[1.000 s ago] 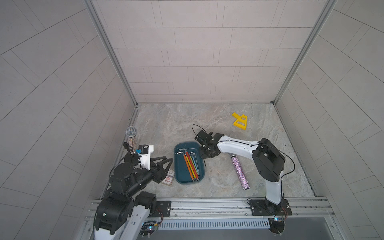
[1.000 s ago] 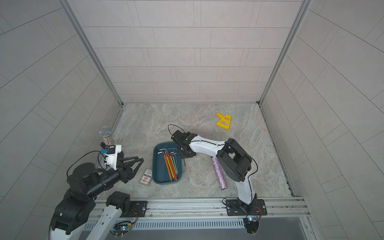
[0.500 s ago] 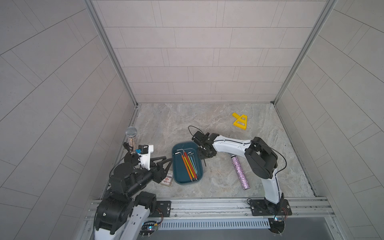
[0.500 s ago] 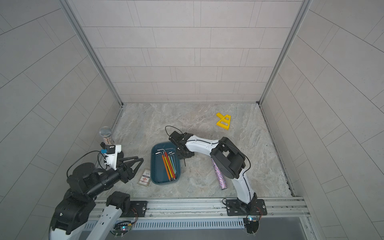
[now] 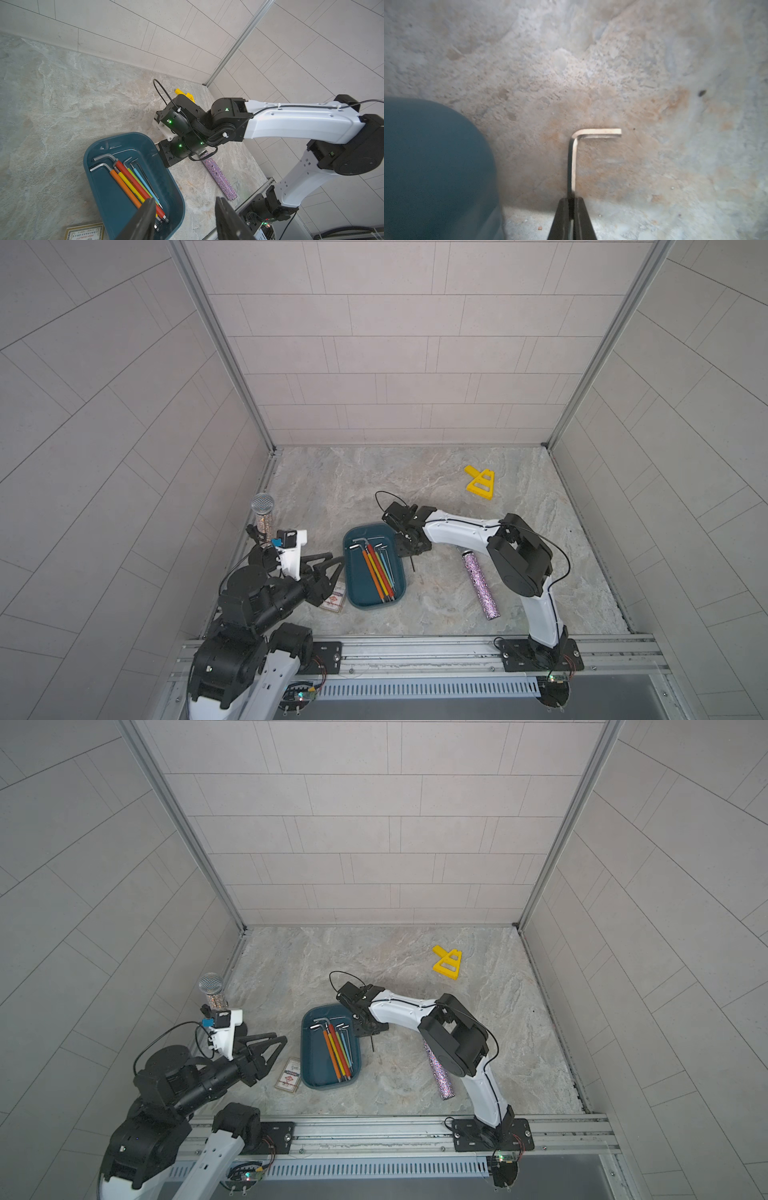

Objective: Put the hex key on the desktop into the storage box
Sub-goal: Pick up the Allen key from the center of the board, then place the Allen key in the storage box, then adjust the storage box at the center of the board.

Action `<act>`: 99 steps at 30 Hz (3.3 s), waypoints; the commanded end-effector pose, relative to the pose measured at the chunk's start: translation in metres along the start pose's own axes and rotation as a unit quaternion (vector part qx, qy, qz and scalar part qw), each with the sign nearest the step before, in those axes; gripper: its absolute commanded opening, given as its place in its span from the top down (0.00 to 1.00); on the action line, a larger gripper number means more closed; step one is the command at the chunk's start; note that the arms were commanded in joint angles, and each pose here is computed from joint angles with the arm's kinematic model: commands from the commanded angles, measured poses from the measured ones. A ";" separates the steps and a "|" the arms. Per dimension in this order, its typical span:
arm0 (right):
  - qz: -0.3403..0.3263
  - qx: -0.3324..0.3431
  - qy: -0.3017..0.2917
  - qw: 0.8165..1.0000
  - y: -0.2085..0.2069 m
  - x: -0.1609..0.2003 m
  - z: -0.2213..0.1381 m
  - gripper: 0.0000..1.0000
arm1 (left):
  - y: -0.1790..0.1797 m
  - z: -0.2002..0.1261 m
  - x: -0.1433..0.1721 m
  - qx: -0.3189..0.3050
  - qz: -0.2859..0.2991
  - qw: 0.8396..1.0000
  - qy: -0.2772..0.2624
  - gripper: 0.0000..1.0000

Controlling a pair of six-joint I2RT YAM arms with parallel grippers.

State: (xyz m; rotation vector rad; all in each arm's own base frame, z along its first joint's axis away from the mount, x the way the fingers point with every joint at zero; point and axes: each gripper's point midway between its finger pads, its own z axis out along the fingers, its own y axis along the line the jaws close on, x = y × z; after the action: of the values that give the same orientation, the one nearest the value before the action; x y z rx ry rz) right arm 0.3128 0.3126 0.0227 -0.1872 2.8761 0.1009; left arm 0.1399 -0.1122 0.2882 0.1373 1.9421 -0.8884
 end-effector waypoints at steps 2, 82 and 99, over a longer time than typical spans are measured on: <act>0.000 0.050 0.023 0.998 -0.025 0.017 0.012 1.00 | -0.003 -0.001 -0.003 0.007 0.012 1.000 -0.012 0.47; -0.054 -0.010 -0.006 0.998 0.053 0.014 -0.040 0.69 | -0.001 -0.001 -0.004 0.002 0.011 1.000 -0.014 0.47; 0.012 0.020 -0.034 0.999 -0.009 0.009 -0.054 0.71 | 0.002 0.000 -0.005 -0.005 0.007 1.000 -0.014 0.46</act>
State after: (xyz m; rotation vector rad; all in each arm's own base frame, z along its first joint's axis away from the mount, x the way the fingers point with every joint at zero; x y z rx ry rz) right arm 0.2862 0.3114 0.0586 -0.1968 2.8514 0.0779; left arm 0.1410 -0.1103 0.2873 0.1245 1.9406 -0.8794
